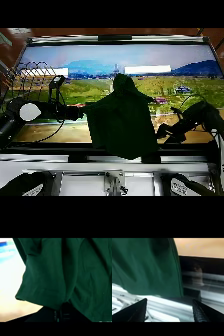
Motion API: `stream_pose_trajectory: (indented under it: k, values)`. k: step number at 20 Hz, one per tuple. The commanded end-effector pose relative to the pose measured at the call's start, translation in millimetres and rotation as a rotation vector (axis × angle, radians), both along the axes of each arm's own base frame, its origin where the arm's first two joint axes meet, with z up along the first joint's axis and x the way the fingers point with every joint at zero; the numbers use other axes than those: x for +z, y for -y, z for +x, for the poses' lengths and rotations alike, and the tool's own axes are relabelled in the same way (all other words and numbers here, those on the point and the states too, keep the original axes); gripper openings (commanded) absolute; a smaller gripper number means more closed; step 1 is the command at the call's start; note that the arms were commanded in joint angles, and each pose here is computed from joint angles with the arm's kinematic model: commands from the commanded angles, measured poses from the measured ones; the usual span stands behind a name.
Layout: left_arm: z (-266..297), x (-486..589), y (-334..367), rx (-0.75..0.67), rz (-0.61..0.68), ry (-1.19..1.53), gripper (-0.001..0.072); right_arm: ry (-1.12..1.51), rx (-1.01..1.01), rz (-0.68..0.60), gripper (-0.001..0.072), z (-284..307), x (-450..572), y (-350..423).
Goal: Fold the shirts.
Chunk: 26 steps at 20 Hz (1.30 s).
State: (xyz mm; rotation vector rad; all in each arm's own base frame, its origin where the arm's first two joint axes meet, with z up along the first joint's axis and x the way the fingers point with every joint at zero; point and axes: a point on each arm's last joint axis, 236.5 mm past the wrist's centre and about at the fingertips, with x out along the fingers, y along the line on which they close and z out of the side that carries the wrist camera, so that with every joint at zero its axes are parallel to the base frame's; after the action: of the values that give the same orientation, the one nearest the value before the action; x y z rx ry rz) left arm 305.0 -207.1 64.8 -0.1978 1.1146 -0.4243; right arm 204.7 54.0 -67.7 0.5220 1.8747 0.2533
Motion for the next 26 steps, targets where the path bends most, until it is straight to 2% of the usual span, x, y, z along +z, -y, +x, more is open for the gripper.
stream_pose_trajectory:
  k: [1,5,6,7,8,9,11,13,16,18,21,22,23,24,26]
  values:
    - [1,1,0,-0.007,0.002,0.007,0.0036,0.014,-0.016,0.022,0.066,-4,-24,-21]
    - [1,1,0,-0.025,0.01,0.017,0.0036,-0.03,0.038,0.002,0.0659,-9,-45,-33]
    - [1,1,0,-0.025,0.01,0.017,0.0036,-0.036,0.043,0.0,0.0596,-9,-48,-35]
    - [1,1,0,-0.025,0.011,0.017,0.0036,-0.023,0.043,-0.004,0.0427,-6,-50,-36]
    - [0,1,0,-0.032,0.014,0.02,0.0036,0.001,0.043,-0.007,0.0187,0,-49,-37]
    - [0,2,0,-0.053,0.023,0.032,0.0036,0.036,0.051,-0.017,0.0072,12,-45,-34]
    - [5,14,-2,-0.086,0.031,0.08,0.0036,0.156,0.089,-0.09,0.0067,54,-28,-14]
    - [13,34,-12,-0.093,0.04,0.126,0.0036,0.36,0.077,-0.19,0.0067,125,14,13]
    - [13,51,-36,-0.055,0.058,0.089,0.0036,0.782,-0.137,-0.331,0.0066,246,127,66]
    - [3,43,-43,-0.051,0.074,0.028,0.0036,0.983,-0.28,-0.361,0.0067,288,193,91]
    - [-12,28,-28,-0.067,0.021,-0.046,0.0036,0.97,-0.305,-0.371,0.0068,290,196,98]
    - [-16,22,-23,-0.071,0.003,-0.066,0.0036,0.915,-0.285,-0.372,0.0167,285,181,98]
    - [-22,18,-17,-0.068,-0.023,-0.096,0.0036,0.837,-0.263,-0.351,0.0557,276,163,92]
    - [-25,16,-12,-0.06,-0.047,-0.114,0.0036,0.754,-0.218,-0.317,0.0661,261,149,82]
    - [-27,20,-3,-0.072,-0.075,-0.107,0.0036,0.608,-0.068,-0.267,0.0662,220,134,67]
